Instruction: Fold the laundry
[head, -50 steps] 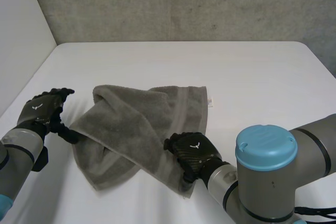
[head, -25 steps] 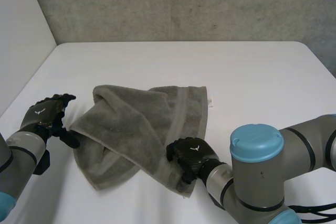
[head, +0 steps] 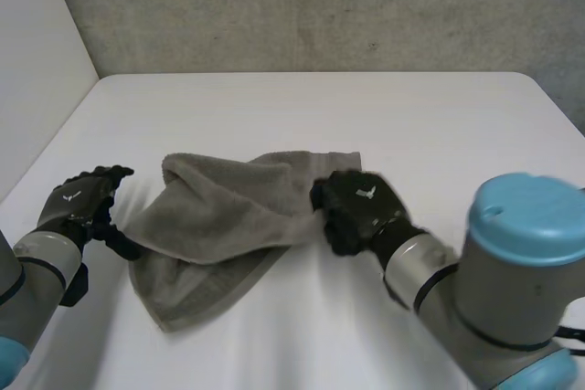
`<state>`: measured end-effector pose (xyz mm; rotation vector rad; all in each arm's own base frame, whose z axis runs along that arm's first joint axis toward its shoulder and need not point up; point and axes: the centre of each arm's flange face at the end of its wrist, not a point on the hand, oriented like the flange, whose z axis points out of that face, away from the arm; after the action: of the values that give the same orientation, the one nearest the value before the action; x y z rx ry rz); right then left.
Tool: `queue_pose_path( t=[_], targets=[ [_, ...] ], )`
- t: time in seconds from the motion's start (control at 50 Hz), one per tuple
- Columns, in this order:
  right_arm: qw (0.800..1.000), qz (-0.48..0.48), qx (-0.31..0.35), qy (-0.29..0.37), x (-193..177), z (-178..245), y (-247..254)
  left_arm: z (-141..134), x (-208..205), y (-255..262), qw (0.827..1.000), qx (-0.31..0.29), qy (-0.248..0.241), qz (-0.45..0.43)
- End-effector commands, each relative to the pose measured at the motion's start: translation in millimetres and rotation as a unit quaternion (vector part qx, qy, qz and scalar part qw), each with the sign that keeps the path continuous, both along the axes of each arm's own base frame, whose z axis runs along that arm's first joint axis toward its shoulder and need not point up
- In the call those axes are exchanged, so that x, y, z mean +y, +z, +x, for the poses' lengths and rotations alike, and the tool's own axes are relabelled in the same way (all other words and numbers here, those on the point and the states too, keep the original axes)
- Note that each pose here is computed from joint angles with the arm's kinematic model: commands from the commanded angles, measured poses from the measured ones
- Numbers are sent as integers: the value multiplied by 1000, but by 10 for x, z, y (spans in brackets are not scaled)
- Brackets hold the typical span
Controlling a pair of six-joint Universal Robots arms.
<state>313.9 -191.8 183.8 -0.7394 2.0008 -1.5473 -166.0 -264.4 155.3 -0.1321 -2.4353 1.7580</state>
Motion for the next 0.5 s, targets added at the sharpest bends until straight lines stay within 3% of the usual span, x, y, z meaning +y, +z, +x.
queue_pose_path(
  t=[0.02,0.5],
  targets=[
    [998,-43,-28,-35,-189,-173,362,-54,40,-94,1000,-1,-12,18],
    [984,-144,-87,-57,-184,-474,1279,-156,70,-262,999,-9,-32,39]
  ],
)
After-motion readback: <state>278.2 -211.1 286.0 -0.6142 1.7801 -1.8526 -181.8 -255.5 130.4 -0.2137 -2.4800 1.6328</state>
